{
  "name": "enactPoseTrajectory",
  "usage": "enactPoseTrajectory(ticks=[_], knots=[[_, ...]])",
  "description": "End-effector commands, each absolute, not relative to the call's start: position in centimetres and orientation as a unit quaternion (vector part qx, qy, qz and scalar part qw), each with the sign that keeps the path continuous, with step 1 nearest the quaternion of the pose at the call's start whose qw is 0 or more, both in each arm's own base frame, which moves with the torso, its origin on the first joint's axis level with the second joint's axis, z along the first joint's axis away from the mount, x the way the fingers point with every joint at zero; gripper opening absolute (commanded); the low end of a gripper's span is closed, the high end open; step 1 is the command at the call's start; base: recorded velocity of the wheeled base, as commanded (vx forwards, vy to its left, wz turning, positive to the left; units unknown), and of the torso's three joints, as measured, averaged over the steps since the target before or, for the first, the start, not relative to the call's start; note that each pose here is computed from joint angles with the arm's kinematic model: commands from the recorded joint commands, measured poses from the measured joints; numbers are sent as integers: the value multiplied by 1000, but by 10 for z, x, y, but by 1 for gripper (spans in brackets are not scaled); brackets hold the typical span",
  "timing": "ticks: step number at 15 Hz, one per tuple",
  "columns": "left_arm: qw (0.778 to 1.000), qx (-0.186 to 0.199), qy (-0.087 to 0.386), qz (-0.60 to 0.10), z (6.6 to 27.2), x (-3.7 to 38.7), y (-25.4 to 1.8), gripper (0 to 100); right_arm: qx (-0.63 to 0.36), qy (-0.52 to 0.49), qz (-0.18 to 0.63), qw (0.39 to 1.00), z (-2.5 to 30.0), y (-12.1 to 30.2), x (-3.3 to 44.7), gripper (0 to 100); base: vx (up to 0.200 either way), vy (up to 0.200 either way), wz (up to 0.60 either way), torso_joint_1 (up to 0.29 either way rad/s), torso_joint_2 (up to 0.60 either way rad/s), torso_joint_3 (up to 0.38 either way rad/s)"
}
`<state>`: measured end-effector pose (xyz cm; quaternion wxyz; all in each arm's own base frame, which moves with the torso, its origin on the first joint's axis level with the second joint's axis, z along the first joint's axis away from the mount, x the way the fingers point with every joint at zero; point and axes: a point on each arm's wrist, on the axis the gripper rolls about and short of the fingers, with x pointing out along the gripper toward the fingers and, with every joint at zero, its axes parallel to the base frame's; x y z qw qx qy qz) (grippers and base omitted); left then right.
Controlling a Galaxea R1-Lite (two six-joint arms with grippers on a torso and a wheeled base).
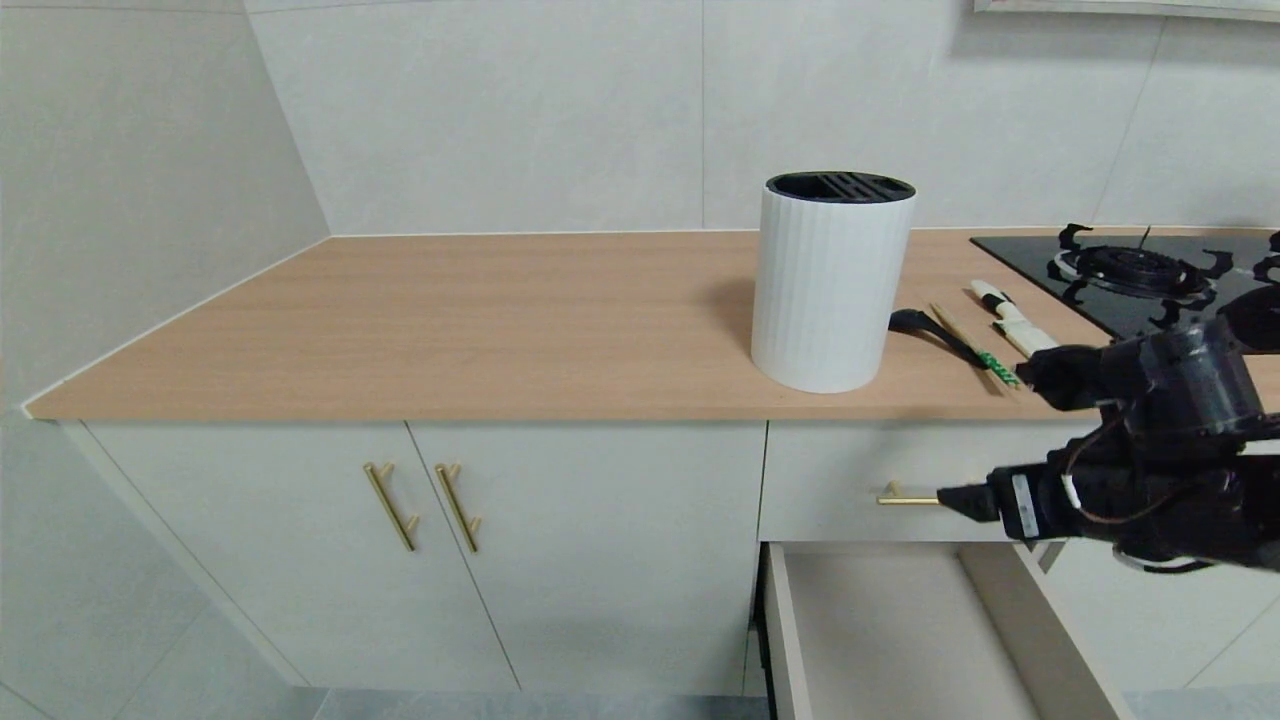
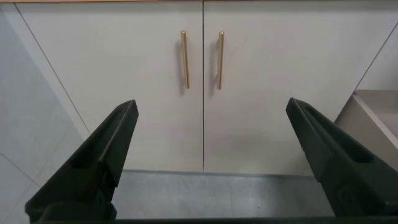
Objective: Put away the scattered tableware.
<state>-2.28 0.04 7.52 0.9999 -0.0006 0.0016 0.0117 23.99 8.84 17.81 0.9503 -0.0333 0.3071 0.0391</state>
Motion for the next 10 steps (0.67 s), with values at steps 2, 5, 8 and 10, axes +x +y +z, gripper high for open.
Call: enactPoseTrajectory(ticks=[2, 5, 8, 10], knots=[[1000, -1, 2, 12, 75, -23, 0, 100, -9, 247, 8, 969, 217, 77, 272, 100, 0, 0, 0, 0, 0, 0], [1000, -1, 2, 12, 75, -23, 0, 100, 0, 224, -4, 975, 235, 76, 293, 100, 0, 0, 0, 0, 0, 0], [1000, -1, 2, 12, 75, -23, 0, 100, -1, 233, -11, 972, 228, 75, 303, 100, 0, 0, 0, 0, 0, 0], [1000, -1, 2, 12, 75, -23, 0, 100, 0, 244, -25, 970, 220, 68, 314, 100, 0, 0, 0, 0, 0, 0]])
